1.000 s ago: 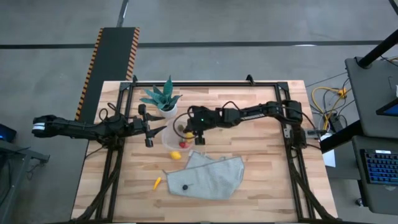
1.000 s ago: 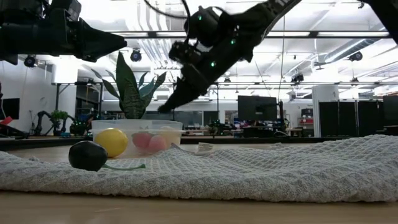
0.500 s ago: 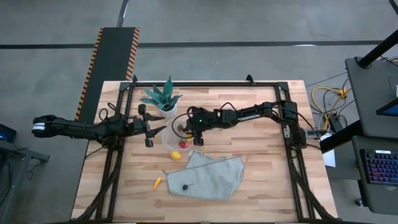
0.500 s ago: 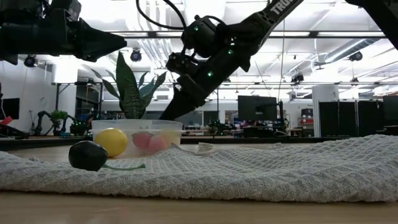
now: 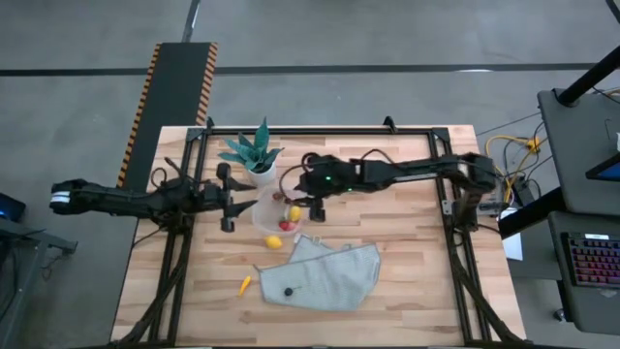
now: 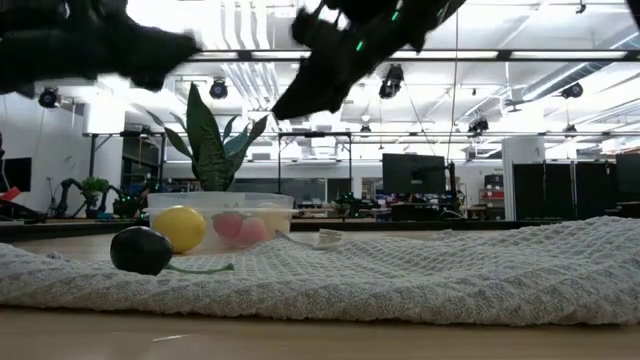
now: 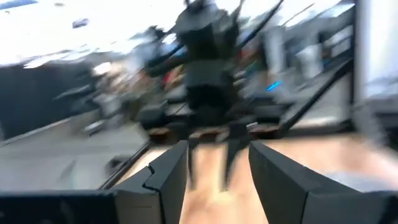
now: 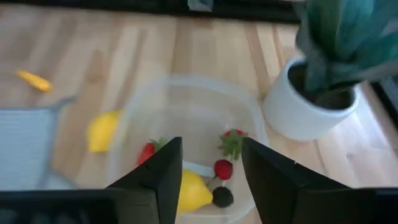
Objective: Pick and placing Produce into tupperware
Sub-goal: Put the yellow corn into the container
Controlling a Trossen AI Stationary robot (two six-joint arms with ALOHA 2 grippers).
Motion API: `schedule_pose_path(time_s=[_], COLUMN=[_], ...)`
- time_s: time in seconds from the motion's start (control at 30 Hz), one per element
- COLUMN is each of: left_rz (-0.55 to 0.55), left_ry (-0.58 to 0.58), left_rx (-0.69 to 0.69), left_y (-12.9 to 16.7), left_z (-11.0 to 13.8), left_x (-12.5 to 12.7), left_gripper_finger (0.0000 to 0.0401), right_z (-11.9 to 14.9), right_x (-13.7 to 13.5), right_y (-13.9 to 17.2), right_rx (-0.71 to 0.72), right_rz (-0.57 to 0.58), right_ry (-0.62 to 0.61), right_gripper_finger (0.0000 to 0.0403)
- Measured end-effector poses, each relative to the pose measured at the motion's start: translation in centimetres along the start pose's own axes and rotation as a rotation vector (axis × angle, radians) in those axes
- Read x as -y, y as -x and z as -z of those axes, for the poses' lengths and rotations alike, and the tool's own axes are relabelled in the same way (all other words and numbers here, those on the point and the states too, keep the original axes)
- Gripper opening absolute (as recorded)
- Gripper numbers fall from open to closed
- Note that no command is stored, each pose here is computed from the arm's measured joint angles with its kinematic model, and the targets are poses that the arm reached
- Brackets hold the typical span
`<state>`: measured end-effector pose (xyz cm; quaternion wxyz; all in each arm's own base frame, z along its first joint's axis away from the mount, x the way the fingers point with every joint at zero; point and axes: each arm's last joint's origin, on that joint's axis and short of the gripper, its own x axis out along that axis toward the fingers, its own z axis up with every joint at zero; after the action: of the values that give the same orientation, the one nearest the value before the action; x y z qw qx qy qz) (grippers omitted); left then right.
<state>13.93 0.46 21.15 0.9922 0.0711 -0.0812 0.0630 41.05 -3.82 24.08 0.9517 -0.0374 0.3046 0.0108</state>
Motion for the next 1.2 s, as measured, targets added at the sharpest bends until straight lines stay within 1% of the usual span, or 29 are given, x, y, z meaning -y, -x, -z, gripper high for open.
schedule_pose_path(time_s=[0.07, 0.13, 0.23, 0.33, 0.4, 0.5, 0.6, 0.7, 0.77, 0.83, 0.93, 1.07, 1.13, 1.2], left_rz=[0.092, 0.152, 0.182, 0.214, 0.231, 0.243, 0.246, 0.245, 0.245, 0.244, 0.243, 0.223, 0.218, 0.219], left_ry=[0.031, 0.044, 0.071, 0.075, 0.072, 0.071, 0.071, 0.069, 0.069, 0.055, 0.045, 0.044, 0.042, 0.041], left_rx=[0.06, 0.092, 0.082, 0.061, 0.052, 0.05, 0.046, 0.045, 0.045, 0.047, 0.04, 0.024, 0.012, 0.002], left_y=[-0.2, -0.4, -0.9, -1.4, -1.8, -2.3, -2.8, -3.2, -3.3, -3.4, -3.6, -3.8, -3.9, -4.1], left_z=[-1.1, -2.1, -2.9, -3.1, -3.2, -3.7, -4.1, -4.3, -4.4, -4.5, -4.4, -4.2, -4.0, -3.8], left_x=[0.2, 0.2, 0.4, 0.8, 1.1, 1.3, 1.4, 1.4, 1.4, 1.4, 1.5, 1.5, 1.5, 1.6], left_gripper_finger=[0.0157, 0.0157, 0.0157, 0.0157, 0.0157, 0.0157, 0.0157, 0.0157, 0.0157, 0.0157, 0.0157, 0.0157, 0.0157, 0.0157], right_z=[-0.6, -1.2, -2.0, -2.3, -2.1, -1.2, 0.9, 3.7, 5.7, 7.5, 10.5, 14.3, 15.8, 17.1], right_x=[-0.6, -1.3, -2.6, -4.2, -5.4, -7.3, -9.0, -10.4, -11.2, -11.8, -12.7, -13.3, -12.8, -11.8], right_y=[1.9, 3.8, 7.0, 10.1, 12.1, 15.2, 17.8, 19.7, 20.6, 21.2, 20.8, 19.3, 18.6, 18.2], right_rx=[0.017, 0.053, 0.094, 0.135, 0.161, 0.201, 0.228, 0.241, 0.272, 0.321, 0.378, 0.443, 0.484, 0.512], right_rz=[-0.01, -0.019, -0.04, -0.066, -0.072, -0.045, -0.003, 0.038, 0.045, 0.022, -0.049, -0.212, -0.2, -0.154], right_ry=[0.01, 0.022, 0.039, 0.048, 0.051, 0.055, 0.042, 0.025, -0.003, -0.027, -0.03, 0.006, 0.0, 0.006], right_gripper_finger=[0.015, 0.0145, 0.0141, 0.0141, 0.0141, 0.0139, 0.0139, 0.0138, 0.0136, 0.0134, 0.0134, 0.0127, 0.0119, 0.0109])
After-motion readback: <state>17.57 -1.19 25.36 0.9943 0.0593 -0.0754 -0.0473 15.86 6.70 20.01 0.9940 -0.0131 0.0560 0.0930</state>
